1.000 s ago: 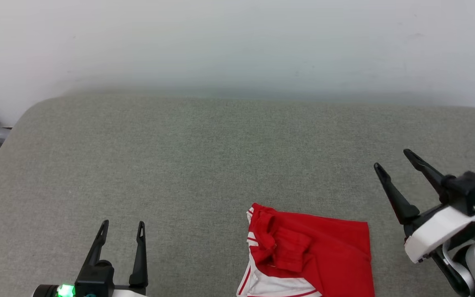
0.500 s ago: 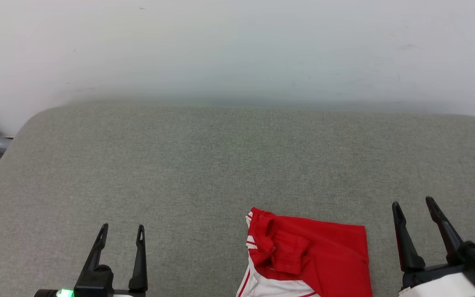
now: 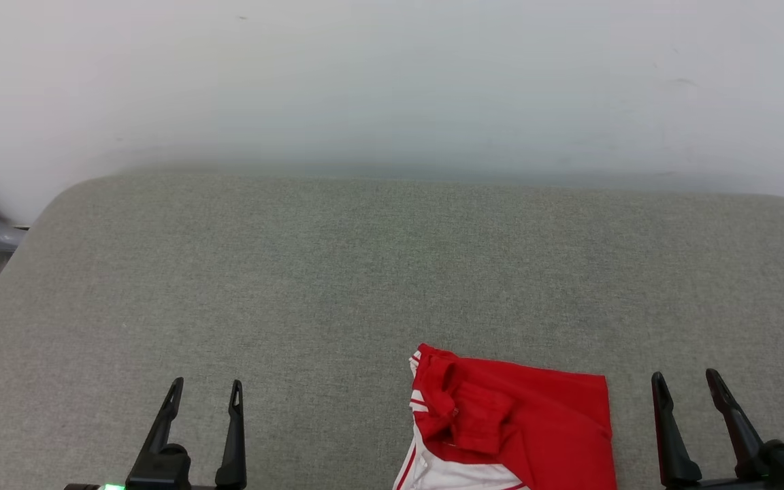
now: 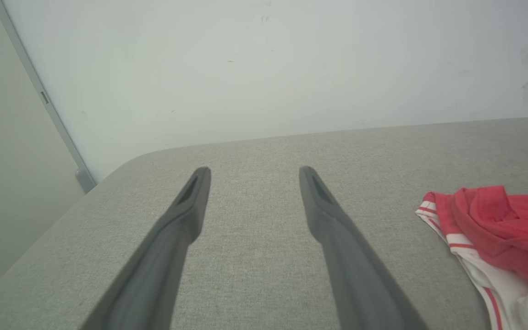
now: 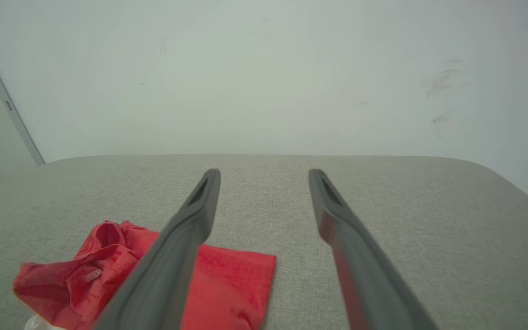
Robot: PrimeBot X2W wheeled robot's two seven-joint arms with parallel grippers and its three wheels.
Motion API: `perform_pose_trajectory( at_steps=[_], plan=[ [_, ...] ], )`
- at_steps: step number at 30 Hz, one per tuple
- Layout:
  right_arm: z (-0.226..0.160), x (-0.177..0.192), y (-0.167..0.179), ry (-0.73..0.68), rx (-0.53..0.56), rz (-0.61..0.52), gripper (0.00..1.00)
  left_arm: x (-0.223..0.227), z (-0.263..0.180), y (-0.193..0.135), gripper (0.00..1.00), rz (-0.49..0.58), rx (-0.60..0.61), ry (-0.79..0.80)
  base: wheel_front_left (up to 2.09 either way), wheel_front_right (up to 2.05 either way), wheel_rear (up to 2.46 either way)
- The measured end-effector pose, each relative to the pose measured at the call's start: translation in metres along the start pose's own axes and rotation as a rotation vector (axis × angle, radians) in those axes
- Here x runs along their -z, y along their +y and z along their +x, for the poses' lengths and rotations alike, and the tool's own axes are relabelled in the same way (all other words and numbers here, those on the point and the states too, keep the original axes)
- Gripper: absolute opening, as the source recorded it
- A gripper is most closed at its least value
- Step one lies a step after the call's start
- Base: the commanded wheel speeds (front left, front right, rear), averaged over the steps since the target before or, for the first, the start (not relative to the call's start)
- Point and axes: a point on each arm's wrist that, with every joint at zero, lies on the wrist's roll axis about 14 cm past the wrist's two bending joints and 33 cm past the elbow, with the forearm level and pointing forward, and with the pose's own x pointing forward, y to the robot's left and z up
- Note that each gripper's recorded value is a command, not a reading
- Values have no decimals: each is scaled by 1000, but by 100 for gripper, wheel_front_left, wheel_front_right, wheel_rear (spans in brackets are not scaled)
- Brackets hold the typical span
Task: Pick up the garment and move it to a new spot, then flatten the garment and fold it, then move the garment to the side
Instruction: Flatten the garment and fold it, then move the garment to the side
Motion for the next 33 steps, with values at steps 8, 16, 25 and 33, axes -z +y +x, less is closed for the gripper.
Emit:
perform_pose_trajectory(
  at_steps=[8, 16, 25, 33],
  plan=[
    [-1, 4, 1, 10, -3, -10, 100, 2, -1, 1, 100, 1, -1, 5, 0, 0, 0],
    [17, -15, -1, -42, -16, -43, 100, 4, -1, 0, 100, -4, -2, 15, 0, 0, 0],
    [77, -75, 1, -53, -136, -144, 100, 8, 1, -1, 100, -6, -2, 29, 0, 0, 0],
    [84, -27, 25, 378, -300, -184, 100, 10, 5, -2, 100, -7, 0, 34, 0, 0, 0]
  ],
)
